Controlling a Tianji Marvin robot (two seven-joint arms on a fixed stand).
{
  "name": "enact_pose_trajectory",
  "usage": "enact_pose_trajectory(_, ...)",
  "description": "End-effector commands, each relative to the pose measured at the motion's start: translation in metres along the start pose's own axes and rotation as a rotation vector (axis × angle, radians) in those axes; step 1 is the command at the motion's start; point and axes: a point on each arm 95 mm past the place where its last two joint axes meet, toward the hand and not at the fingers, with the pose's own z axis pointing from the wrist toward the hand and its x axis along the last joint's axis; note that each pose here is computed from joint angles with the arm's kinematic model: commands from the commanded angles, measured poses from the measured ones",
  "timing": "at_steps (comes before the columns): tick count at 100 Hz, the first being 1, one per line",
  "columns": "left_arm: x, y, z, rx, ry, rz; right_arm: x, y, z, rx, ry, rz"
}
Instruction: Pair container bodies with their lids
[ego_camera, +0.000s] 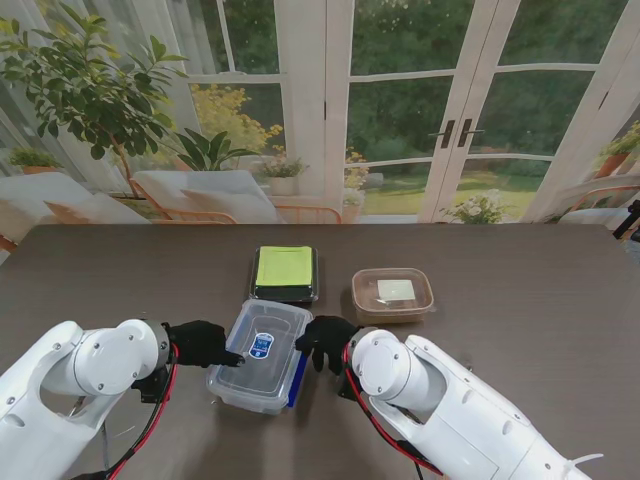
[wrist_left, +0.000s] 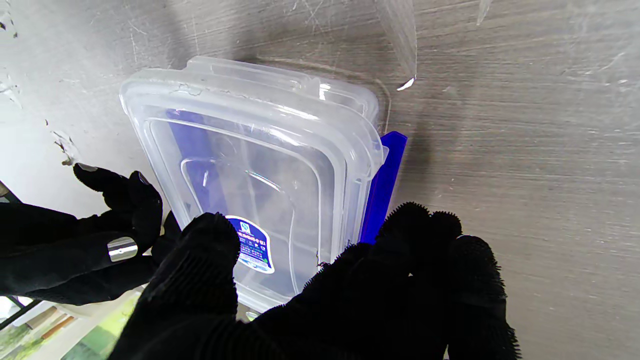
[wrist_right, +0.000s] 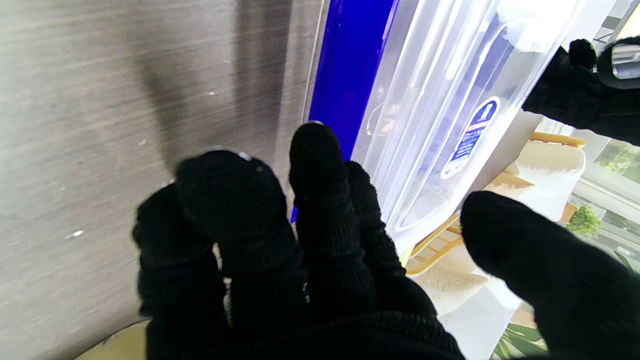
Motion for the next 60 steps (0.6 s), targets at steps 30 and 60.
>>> enact_pose_trajectory(30, 0.0281, 0.014, 0.0079, -0.07, 0.109, -0.022, 0.0134, -0.0202, 0.0092, 0.057, 0.027, 0.011)
enact_pose_trajectory(60, 0.0292, 0.0124, 0.0104, -0.084, 0.128, -0.03, 0.0131, -0.021, 0.012, 0.068, 0.029, 0.02)
